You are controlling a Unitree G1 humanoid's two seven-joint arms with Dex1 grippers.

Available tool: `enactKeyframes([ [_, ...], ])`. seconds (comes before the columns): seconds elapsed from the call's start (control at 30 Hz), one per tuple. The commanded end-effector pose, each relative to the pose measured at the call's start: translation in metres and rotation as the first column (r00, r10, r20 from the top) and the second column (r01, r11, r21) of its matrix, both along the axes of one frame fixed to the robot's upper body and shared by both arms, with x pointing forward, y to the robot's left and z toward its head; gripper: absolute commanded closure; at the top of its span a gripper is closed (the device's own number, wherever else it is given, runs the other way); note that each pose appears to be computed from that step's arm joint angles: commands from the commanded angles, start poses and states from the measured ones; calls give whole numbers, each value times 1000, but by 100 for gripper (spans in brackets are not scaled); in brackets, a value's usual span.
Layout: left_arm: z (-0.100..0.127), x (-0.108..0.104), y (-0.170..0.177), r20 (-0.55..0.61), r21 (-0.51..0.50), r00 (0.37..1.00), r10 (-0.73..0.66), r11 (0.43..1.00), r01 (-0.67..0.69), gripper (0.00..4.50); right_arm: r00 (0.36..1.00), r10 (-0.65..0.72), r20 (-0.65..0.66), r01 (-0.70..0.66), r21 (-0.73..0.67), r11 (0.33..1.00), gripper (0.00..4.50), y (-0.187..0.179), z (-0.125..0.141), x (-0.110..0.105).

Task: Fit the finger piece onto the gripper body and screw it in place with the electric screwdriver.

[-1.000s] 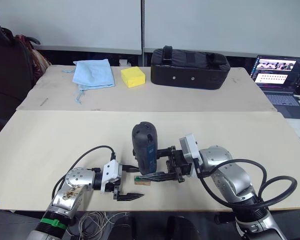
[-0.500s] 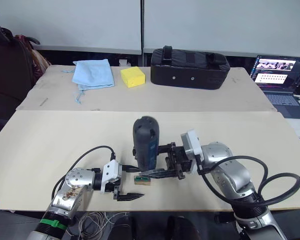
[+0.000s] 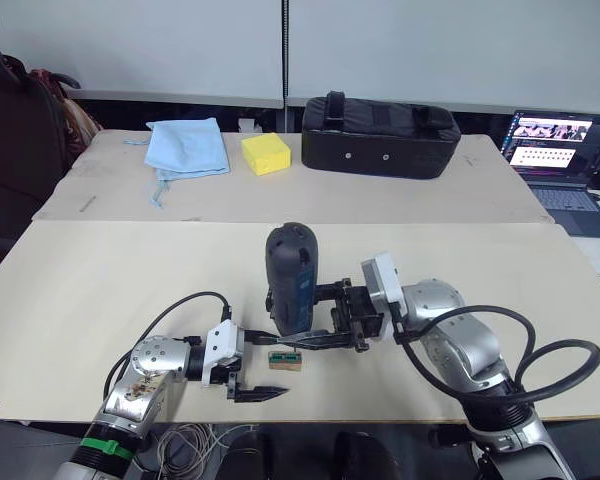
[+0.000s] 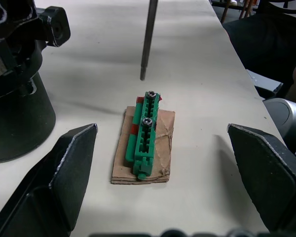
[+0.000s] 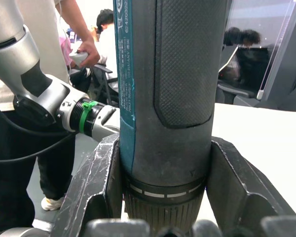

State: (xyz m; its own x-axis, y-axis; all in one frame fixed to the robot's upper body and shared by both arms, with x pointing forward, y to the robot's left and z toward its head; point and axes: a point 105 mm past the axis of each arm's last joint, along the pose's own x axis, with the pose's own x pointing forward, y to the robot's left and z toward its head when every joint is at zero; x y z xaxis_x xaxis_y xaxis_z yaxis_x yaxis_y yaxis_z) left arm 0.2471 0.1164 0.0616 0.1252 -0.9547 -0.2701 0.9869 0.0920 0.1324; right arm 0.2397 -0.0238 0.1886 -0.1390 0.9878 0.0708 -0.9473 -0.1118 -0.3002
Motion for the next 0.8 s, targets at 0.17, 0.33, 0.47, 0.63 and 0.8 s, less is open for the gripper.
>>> enactKeyframes([
  [0.17,-12,-8,-5,-52,13,998,-29,999,30,0,999,28,18,-28,15,1000,258,-1,6,-6],
  [0.33,-12,-8,-6,-55,12,998,-30,999,30,0,1000,26,17,-26,17,1000,258,-1,5,-7],
  [0.47,-13,-8,-6,-58,11,998,-27,1000,28,0,1000,24,16,-25,19,1000,258,0,5,-6],
  [0.63,-13,-9,-5,-60,13,998,-24,1000,25,0,1000,24,18,-24,19,1000,258,1,4,-6],
  [0.8,-13,-8,-5,-60,14,998,-23,1000,24,0,1000,23,20,-24,24,999,258,1,6,-5],
])
